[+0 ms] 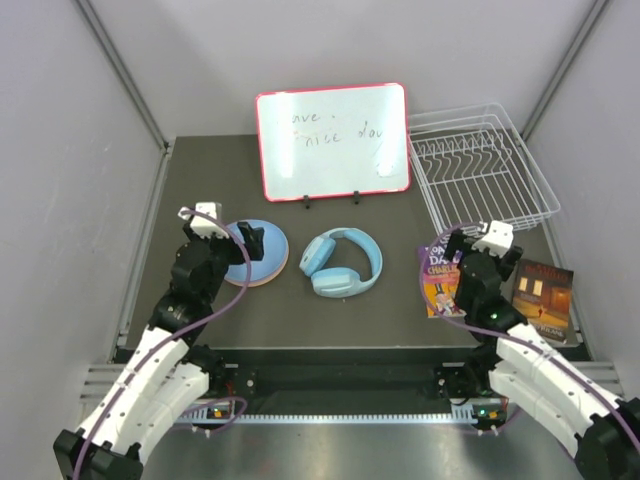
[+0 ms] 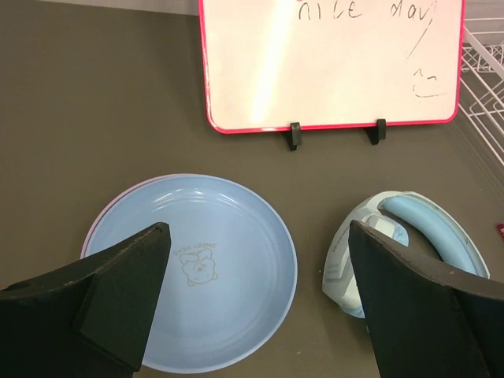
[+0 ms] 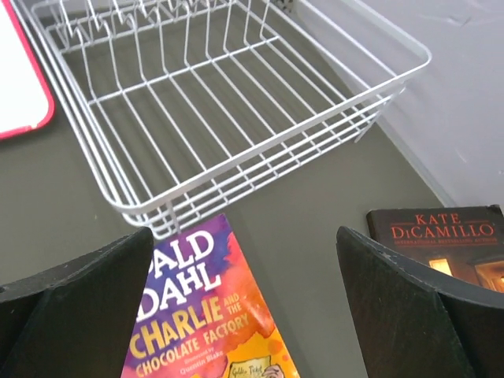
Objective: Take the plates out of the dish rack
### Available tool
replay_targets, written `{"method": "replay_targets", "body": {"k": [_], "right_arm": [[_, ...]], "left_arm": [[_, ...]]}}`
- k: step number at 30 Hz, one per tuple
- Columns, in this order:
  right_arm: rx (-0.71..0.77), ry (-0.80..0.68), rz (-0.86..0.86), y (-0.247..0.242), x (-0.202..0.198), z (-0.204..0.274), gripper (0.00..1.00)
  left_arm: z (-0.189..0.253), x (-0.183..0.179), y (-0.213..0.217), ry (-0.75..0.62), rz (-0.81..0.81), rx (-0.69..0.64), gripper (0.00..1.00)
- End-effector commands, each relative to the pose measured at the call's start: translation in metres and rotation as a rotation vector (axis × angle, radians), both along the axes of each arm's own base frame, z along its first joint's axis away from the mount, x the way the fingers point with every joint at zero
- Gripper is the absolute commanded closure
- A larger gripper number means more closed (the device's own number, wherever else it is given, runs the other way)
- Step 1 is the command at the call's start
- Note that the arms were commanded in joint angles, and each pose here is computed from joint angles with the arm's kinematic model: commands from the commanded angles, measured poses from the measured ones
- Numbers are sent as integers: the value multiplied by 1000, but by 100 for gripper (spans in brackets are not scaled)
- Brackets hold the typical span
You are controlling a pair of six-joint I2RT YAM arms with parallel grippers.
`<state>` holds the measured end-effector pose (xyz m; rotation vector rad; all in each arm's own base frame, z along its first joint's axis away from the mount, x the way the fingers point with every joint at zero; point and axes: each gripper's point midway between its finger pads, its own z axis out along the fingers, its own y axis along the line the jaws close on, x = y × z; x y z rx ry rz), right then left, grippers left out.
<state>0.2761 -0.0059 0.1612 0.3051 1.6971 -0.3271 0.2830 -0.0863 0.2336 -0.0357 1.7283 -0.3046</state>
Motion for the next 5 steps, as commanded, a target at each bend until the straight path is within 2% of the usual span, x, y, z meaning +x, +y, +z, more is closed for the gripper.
{"method": "replay_targets", "body": {"k": [1, 5], "right_arm": [[32, -112, -82, -13, -2, 17, 0], [28, -146, -77, -15, -5, 18, 0]], "left_arm": [[12, 4, 0, -66, 2, 11, 1], [9, 5, 2, -54, 19, 15, 1]]}}
